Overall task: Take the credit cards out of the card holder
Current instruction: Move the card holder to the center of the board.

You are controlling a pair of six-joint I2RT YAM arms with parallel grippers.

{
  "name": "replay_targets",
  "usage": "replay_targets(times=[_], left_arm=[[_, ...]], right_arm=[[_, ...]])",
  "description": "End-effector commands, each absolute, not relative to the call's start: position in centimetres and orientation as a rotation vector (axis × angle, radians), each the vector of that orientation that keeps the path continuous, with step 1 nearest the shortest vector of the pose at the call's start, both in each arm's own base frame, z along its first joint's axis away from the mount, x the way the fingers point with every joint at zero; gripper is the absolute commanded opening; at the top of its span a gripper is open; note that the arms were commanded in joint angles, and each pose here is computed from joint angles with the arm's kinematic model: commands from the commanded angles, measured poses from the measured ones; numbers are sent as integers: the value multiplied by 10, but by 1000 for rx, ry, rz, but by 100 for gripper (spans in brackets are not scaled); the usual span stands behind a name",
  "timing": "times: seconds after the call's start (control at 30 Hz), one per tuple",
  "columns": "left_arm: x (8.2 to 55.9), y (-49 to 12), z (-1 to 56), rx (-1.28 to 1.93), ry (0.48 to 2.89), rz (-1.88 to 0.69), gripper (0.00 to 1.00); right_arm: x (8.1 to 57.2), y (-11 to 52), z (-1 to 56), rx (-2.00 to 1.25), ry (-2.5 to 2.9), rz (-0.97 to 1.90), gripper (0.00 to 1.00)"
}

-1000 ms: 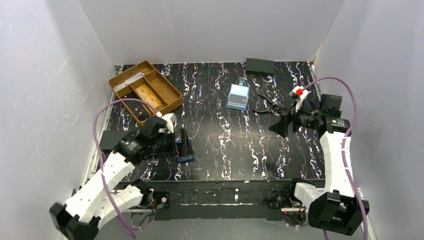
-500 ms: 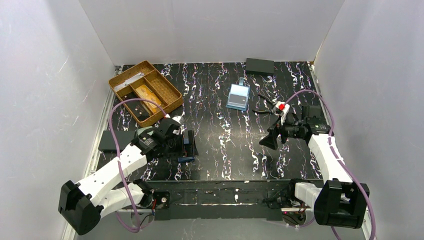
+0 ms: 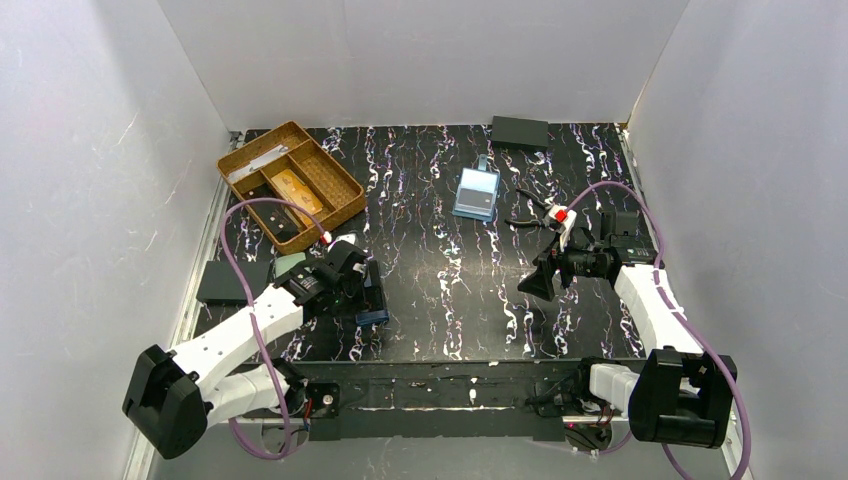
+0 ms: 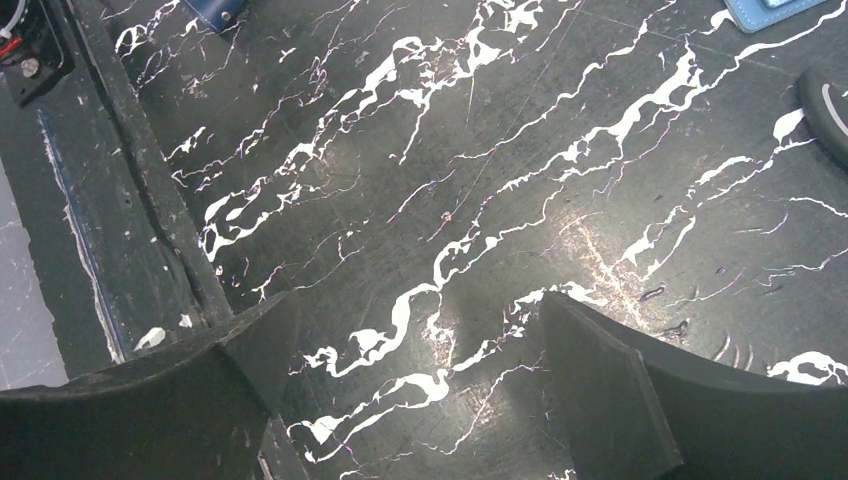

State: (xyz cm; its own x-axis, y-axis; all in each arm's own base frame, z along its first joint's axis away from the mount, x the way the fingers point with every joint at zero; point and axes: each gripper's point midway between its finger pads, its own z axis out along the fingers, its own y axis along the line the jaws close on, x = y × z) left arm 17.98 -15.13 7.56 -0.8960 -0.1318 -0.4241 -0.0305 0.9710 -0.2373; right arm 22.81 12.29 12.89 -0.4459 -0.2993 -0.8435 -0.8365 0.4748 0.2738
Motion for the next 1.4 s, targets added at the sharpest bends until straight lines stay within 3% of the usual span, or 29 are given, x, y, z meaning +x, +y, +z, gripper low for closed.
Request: replay_targets(times=[0.0, 0.37, 0.6, 0.77, 1.03, 1.37], left_arm=[[190, -130, 67, -194, 2635, -161, 82], [220, -124, 71, -139, 2736, -91, 78], [232, -143, 66, -100, 2797, -319, 71], [237, -141, 58, -87, 2836, -332, 65], [236, -130, 38, -115, 2906, -273, 64], [234, -148, 32, -98, 2907, -431, 28]], right_arm=[[233, 124, 133, -970, 1932, 902, 98], [232, 123, 132, -973, 1936, 896, 99], [232, 123, 132, -975, 1934, 894, 98], [232, 123, 132, -978, 1933, 896, 99], [231, 124, 132, -980, 1935, 901, 98], [230, 124, 132, -989, 1932, 911, 98]])
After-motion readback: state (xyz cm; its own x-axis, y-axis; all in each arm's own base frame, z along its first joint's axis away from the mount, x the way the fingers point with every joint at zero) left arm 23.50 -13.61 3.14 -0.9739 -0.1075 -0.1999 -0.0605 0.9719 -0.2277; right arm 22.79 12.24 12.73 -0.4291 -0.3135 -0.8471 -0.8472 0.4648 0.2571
